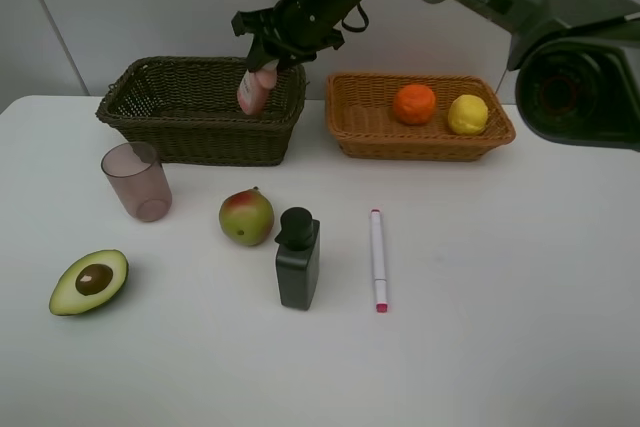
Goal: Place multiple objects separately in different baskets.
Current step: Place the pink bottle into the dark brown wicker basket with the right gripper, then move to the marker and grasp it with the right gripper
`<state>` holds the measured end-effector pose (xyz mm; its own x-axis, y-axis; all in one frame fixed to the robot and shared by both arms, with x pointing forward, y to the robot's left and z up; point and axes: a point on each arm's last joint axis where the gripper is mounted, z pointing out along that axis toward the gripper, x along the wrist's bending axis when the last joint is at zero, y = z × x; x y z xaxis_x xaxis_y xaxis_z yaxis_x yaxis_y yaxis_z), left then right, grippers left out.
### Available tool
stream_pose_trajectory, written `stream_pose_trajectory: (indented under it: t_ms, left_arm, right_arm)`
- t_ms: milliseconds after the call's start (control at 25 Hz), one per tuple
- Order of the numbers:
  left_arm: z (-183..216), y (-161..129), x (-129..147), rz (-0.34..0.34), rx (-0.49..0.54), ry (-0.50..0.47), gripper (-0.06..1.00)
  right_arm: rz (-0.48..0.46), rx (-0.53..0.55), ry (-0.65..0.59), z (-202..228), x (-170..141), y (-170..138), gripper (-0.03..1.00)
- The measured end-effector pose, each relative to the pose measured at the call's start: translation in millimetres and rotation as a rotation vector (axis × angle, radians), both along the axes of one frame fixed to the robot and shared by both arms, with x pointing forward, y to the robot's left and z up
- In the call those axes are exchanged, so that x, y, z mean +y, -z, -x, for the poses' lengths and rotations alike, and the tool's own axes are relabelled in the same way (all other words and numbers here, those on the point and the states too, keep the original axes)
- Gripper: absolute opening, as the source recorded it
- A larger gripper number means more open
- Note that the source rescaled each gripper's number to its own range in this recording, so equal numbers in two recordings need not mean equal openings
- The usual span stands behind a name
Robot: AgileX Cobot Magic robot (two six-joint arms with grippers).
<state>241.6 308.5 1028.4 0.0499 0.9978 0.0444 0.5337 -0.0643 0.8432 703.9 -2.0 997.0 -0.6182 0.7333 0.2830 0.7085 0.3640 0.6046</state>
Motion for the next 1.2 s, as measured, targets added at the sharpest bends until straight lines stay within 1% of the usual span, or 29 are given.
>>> stream_pose_trajectory:
  t_ms: [120,160,240,320,400,480,600,1040,1200]
  left_arm:
    - [0.0,0.0,0.0,0.000,0.000,0.000,1.00]
    - [0.0,0.0,0.0,0.000,0.000,0.000,1.00]
    - [0.0,0.0,0.0,0.000,0.000,0.000,1.00]
    - [0.0,0.0,0.0,0.000,0.000,0.000,1.00]
    - [0.0,0.0,0.0,0.000,0.000,0.000,1.00]
    - [0.0,0.0,0.0,0.000,0.000,0.000,1.00]
    - [0.0,0.0,0.0,0.000,0.000,0.000,1.00]
    - [0.0,0.0,0.0,0.000,0.000,0.000,1.00]
    - [0.0,0.0,0.0,0.000,0.000,0.000,1.00]
  right_arm:
    - [-0.022,0.006,0.002,0.3,1.4,-1.1,0.24]
    - [-0.027,0.008,0.002,0.4,1.7,-1.3,0.27]
    - [-0.036,0.005,0.001,0.3,2.3,-2.2,0.42]
    - [-0.034,-0.007,-0.007,-0.1,2.5,-2.5,0.68]
    - [-0.029,-0.013,-0.013,-0.2,2.3,-2.4,0.87]
    - [-0.029,-0.014,-0.014,-0.2,2.3,-2.4,0.95]
    - [-0.028,-0.013,-0.014,-0.1,2.3,-2.3,0.99]
    - [-0.027,0.008,-0.023,2.0,2.4,-2.5,1.00]
    - [-0.031,0.017,-0.031,6.7,0.8,-14.3,1.00]
